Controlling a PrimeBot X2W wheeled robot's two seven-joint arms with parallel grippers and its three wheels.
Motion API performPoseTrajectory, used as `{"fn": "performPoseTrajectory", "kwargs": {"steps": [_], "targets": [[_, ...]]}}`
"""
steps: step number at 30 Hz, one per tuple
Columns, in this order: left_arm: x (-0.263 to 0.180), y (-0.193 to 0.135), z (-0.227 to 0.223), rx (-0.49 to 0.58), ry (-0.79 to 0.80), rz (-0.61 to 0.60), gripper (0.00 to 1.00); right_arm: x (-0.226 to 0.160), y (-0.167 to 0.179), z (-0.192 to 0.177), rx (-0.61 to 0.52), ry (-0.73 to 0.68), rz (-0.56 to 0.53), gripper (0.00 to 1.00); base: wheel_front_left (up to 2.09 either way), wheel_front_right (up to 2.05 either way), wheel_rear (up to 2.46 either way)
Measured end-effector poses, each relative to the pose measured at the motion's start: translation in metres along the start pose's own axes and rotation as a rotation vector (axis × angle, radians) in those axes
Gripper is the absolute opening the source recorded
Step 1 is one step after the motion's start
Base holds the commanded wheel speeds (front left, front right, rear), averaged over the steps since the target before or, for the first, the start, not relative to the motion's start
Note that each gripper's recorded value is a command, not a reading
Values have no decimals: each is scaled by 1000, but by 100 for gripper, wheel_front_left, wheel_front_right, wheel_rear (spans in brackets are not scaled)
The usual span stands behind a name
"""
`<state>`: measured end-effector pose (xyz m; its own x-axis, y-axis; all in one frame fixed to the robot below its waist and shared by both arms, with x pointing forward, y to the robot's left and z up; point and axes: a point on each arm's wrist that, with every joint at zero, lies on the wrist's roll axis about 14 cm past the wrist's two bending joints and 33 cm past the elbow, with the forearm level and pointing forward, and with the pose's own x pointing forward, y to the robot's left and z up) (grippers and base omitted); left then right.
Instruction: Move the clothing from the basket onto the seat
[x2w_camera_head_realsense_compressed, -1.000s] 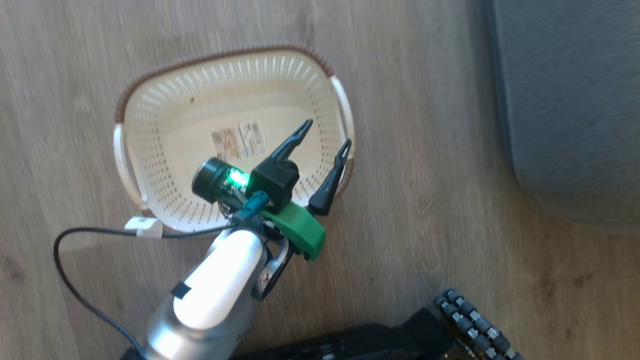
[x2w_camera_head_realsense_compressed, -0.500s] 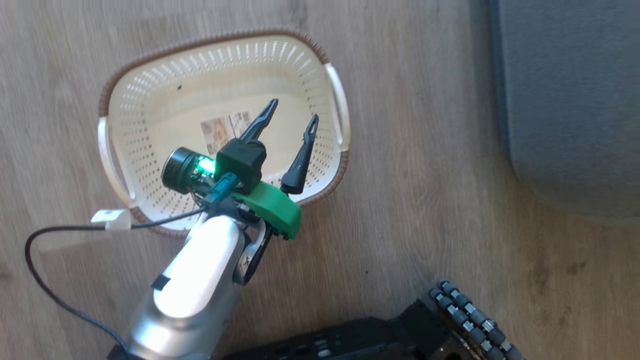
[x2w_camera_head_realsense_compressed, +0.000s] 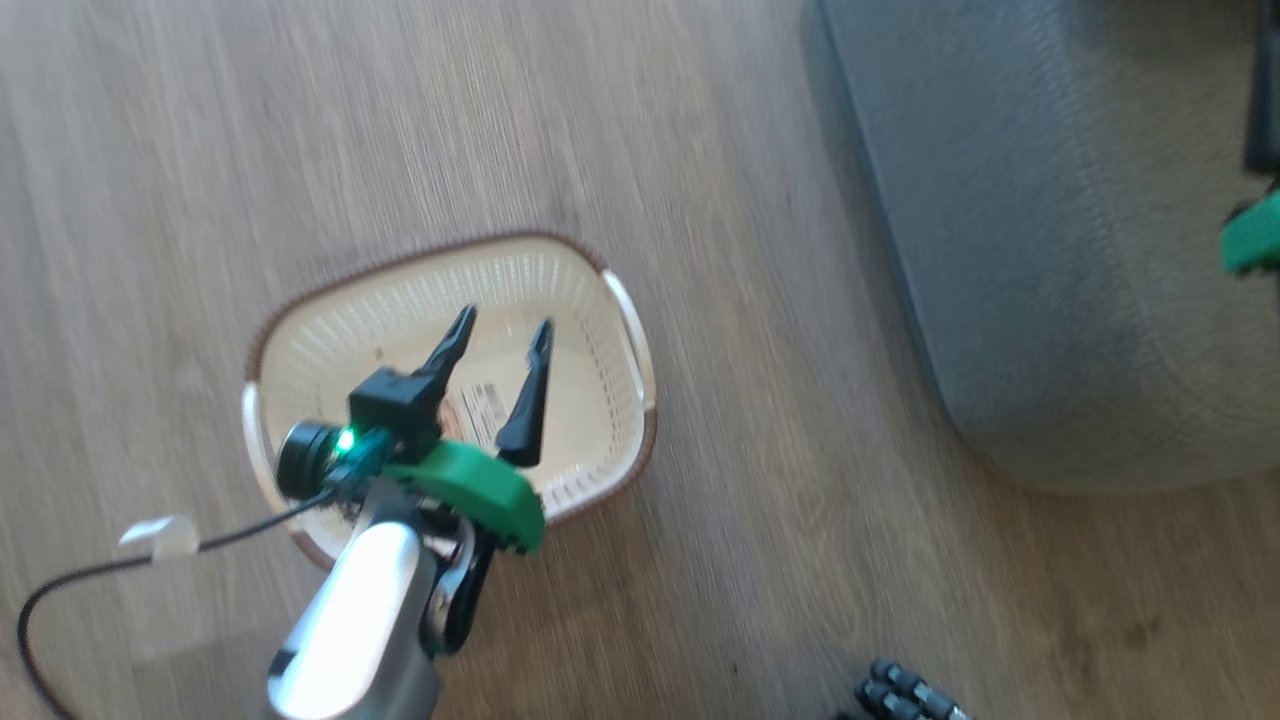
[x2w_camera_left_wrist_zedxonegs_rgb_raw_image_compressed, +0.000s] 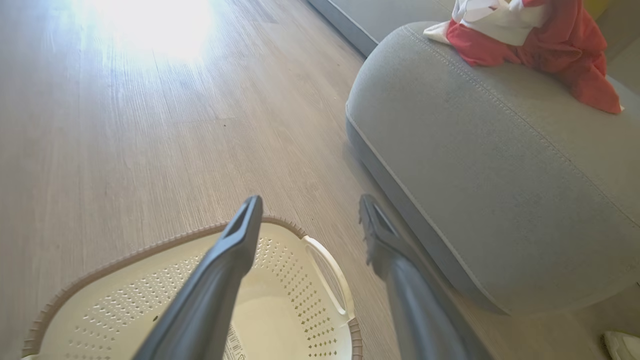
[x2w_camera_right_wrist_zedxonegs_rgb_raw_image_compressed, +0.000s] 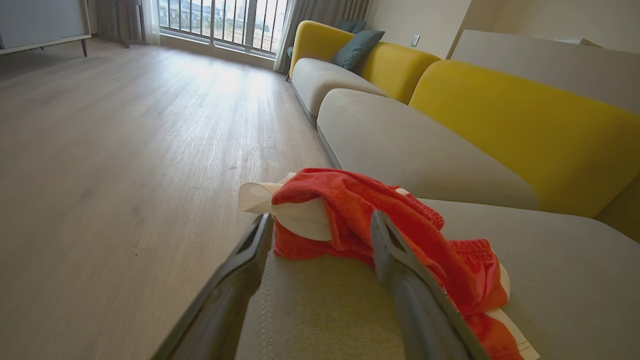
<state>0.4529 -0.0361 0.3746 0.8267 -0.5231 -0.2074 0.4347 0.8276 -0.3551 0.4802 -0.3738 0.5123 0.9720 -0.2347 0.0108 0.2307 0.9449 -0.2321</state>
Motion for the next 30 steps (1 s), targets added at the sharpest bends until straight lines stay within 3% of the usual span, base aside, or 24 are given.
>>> {"fn": "performPoseTrajectory", "kwargs": {"steps": [6,16,20,30], "targets": [[-37,16,35,35,-77,107,100,-53,26,17,101,-55,31,100,0,0,0],[-101,72,88,87,-215,345,100,-105,123,2,278,-1,194,100,0,0,0],[-127,92,90,86,-230,430,100,-110,149,12,274,-21,257,100,0,0,0],[-162,112,100,90,-272,519,100,-123,165,5,254,5,295,100,0,0,0]]}}
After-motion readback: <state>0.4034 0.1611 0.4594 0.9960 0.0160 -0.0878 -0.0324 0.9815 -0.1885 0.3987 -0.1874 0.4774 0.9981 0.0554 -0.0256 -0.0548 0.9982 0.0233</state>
